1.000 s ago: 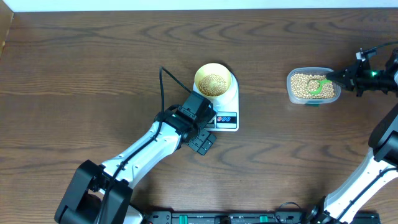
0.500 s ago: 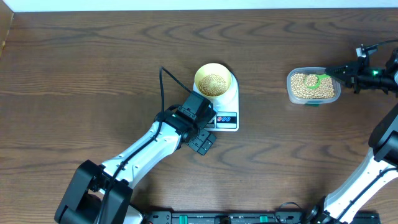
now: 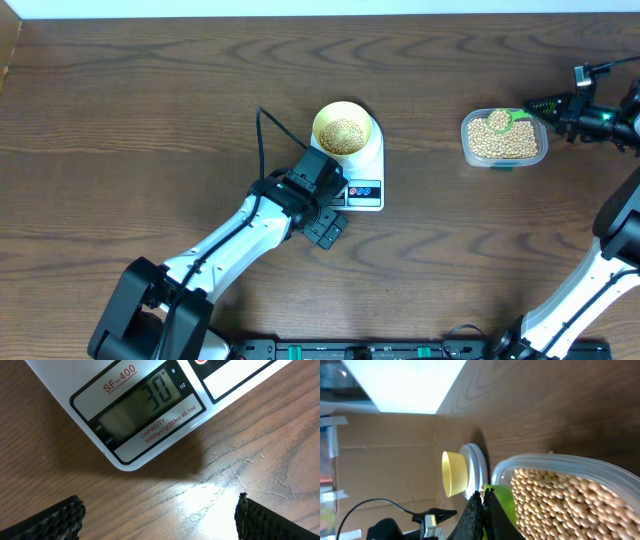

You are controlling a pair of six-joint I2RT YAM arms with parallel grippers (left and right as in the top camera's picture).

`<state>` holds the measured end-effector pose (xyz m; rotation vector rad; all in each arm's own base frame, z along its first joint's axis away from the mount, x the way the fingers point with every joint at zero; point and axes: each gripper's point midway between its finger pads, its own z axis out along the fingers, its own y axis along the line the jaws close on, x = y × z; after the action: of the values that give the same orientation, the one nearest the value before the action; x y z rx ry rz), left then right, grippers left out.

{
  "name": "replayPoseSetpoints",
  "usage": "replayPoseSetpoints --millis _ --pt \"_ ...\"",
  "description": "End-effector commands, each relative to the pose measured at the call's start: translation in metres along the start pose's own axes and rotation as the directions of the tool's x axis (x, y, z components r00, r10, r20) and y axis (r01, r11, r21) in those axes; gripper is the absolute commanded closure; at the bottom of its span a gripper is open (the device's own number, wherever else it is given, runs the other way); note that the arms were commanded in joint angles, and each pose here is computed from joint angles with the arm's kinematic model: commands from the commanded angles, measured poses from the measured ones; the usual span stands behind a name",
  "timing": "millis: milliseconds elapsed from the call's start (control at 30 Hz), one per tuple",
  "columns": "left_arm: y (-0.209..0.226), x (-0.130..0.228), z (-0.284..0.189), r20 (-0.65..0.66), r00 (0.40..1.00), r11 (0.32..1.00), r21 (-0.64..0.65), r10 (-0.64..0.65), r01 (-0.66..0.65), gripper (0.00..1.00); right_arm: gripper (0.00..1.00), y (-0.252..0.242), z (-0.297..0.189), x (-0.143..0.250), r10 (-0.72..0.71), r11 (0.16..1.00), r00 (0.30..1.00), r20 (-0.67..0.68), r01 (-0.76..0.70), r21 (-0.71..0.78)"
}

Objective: Scoop item into bowl and weigh 50g on scale
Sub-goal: 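Lift the filled scoop and carry it left over the yellow bowl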

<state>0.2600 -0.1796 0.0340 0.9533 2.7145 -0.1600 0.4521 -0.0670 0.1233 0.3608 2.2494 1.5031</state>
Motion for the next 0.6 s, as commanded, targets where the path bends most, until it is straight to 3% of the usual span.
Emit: replayPoseSetpoints --millis 0,567 --pt "0.0 0.003 0.002 -0.013 1.0 1.0 -0.001 0.008 -0.008 0.02 0.99 0.011 -0.002 -0.003 -0.018 0.996 1.0 0.021 0.02 -0.091" --pt "0.0 0.003 0.002 -0.013 1.0 1.0 -0.001 0.008 -0.008 0.02 0.99 0.028 0.028 0.008 -0.031 0.991 0.999 -0.045 0.025 -0.129"
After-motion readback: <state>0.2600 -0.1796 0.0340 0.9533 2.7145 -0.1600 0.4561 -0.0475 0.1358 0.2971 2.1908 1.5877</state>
